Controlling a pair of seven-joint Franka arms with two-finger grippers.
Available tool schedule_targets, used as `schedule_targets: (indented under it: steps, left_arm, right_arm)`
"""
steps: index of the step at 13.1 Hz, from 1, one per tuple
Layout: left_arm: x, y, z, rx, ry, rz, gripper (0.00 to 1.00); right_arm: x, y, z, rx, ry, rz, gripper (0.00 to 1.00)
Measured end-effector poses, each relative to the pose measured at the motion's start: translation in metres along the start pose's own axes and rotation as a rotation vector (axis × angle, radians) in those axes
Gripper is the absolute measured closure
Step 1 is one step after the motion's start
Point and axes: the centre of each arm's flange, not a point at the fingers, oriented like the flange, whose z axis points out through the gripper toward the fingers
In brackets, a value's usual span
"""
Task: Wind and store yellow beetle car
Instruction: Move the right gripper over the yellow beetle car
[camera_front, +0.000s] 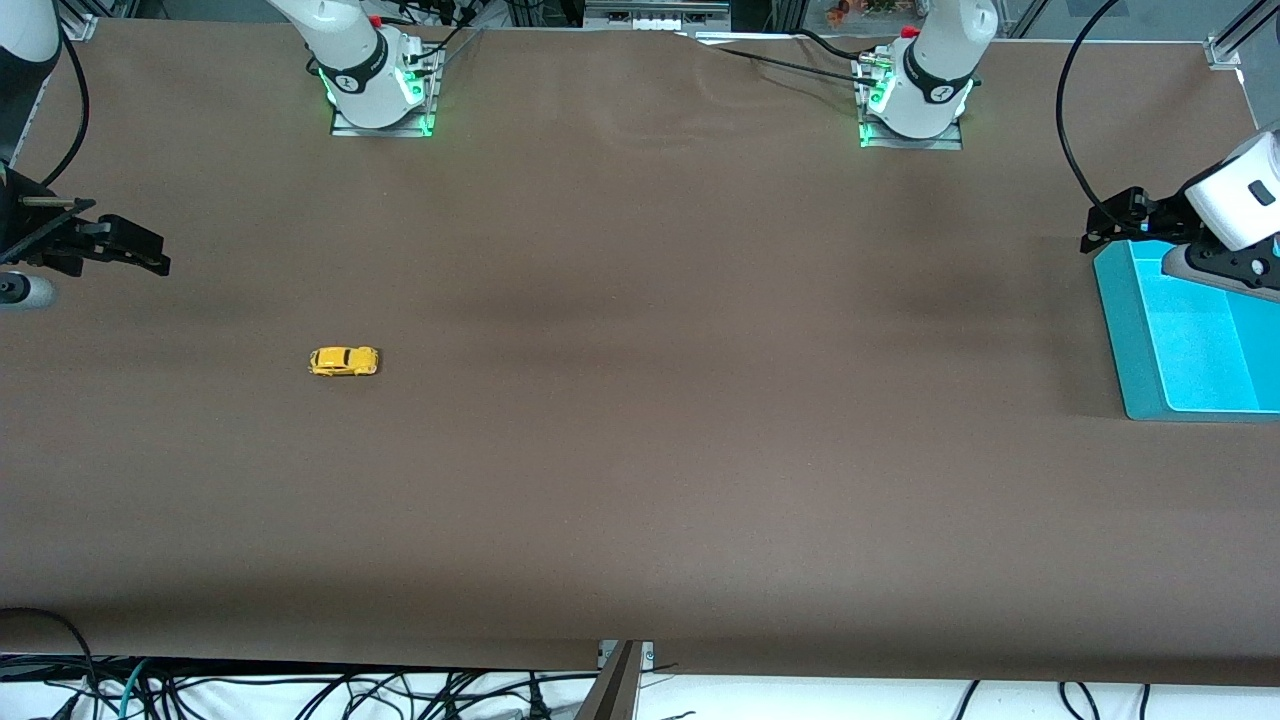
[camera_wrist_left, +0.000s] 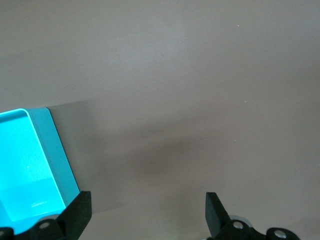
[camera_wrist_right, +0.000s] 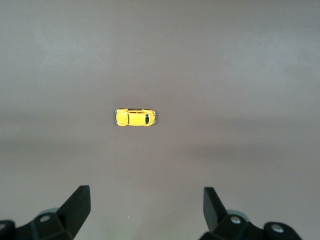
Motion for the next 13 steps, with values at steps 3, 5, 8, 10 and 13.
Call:
schedule_targets:
  steps: [3,5,8,10,13]
  left_arm:
    - [0.0,0.0,0.0,0.0,0.0,0.0,0.0]
    - [0.0,0.0,0.0,0.0,0.0,0.0,0.0]
    - [0.0,0.0,0.0,0.002,-0.001,0.0,0.0]
    - [0.0,0.0,0.0,0.002,-0.001,0.0,0.0]
    - [0.0,0.0,0.0,0.003,-0.001,0.001,0.0]
  right_arm:
    - [0.0,0.0,0.0,0.0,0.0,0.0,0.0]
    - [0.0,-0.001,0.0,0.0,0.0,-0.003,0.0]
    - [0.001,-0.01,0.001,0.0,-0.002,-0.018,0.0]
    - [0.002,-0.024,0.001,0.0,-0.002,-0.043,0.0]
    - [0.007,-0.052,0.009,-0.001,-0.016,-0.092,0.0]
